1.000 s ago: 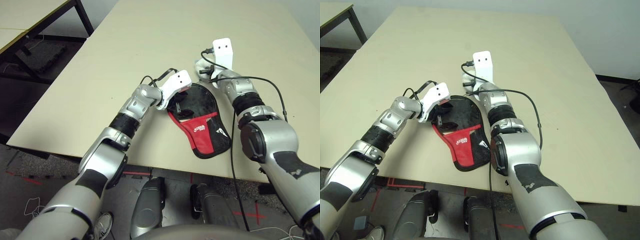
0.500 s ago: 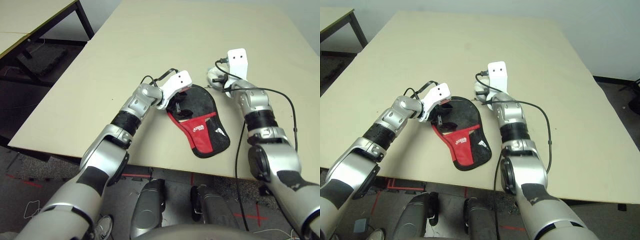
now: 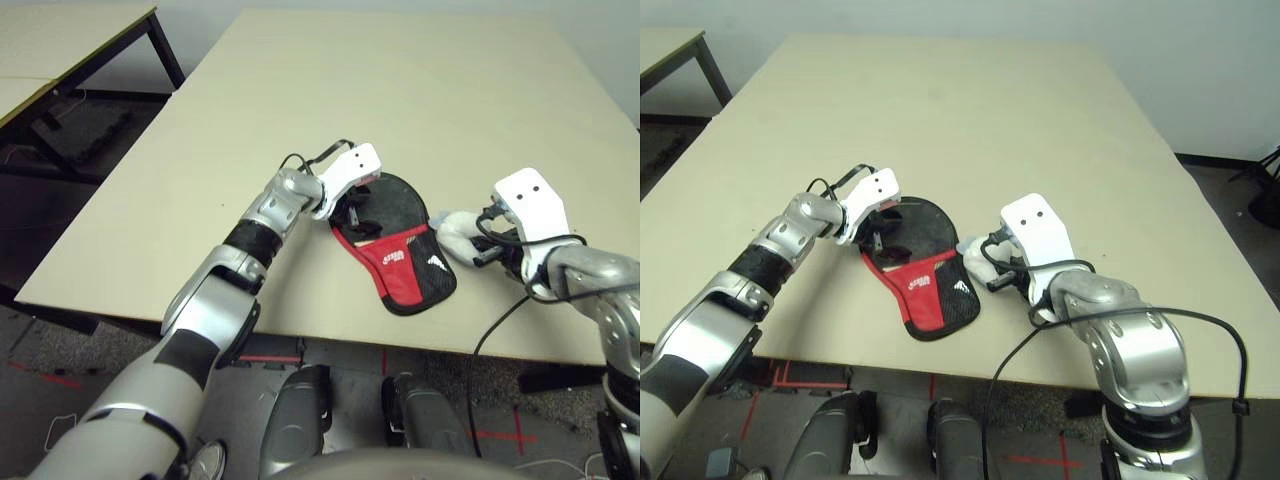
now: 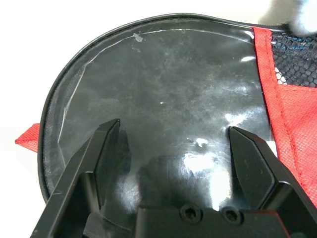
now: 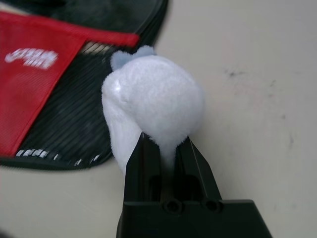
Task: Store the ping-pong paddle in its case and zip it.
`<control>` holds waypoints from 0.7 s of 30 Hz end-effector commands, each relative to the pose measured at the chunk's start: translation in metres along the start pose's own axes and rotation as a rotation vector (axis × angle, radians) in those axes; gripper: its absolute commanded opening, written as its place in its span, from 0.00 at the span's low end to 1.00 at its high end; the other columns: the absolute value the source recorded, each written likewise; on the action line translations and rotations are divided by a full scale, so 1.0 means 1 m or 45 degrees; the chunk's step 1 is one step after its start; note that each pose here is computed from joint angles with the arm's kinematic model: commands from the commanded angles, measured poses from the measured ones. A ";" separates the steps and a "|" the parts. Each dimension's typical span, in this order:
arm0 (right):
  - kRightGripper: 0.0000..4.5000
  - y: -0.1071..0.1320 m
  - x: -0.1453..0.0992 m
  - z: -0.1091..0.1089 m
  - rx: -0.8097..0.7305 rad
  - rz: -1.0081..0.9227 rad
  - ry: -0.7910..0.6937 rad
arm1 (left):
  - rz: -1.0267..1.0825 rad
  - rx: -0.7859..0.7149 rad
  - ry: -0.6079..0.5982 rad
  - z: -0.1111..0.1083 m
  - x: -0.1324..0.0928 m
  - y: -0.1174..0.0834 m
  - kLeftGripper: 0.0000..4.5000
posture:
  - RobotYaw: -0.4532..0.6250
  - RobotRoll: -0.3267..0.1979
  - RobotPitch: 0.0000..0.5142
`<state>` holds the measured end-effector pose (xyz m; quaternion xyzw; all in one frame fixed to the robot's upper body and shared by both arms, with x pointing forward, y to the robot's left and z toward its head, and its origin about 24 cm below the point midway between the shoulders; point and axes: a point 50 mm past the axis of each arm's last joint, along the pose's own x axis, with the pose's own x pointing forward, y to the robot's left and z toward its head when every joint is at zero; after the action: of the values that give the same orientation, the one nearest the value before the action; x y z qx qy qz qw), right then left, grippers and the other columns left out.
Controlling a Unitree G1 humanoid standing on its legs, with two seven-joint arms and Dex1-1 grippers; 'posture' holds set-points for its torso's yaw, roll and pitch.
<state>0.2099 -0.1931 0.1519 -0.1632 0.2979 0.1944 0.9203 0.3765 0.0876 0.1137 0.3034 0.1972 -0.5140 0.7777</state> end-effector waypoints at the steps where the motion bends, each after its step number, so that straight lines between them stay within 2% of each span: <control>1: 0.03 0.003 -0.013 -0.008 -0.017 0.002 0.013 | 0.024 -0.098 0.377 -0.066 0.006 -0.014 1.00 | 0.32 0.62 0.35; 9: 0.03 0.004 -0.038 -0.023 -0.088 0.050 0.094 | 0.034 -0.096 0.373 -0.067 0.004 -0.010 1.00 | 0.30 0.62 0.32; 15: 0.03 0.010 -0.037 -0.027 -0.066 0.105 0.111 | 0.086 -0.102 0.346 -0.066 0.003 -0.007 1.00 | 0.30 0.62 0.34; 17: 0.19 0.012 -0.035 -0.026 -0.043 0.148 0.100 | 0.121 -0.105 0.297 -0.061 0.002 -0.003 1.00 | 0.30 0.62 0.33; 21: 0.48 0.004 -0.036 -0.008 0.012 0.311 0.010 | 0.259 -0.168 0.018 -0.031 -0.013 0.017 1.00 | 0.32 0.62 0.31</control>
<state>0.1749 -0.1974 0.1592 -0.1385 0.3225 0.2914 0.8899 0.3838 0.0949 0.1180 0.2849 0.1673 -0.4904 0.8065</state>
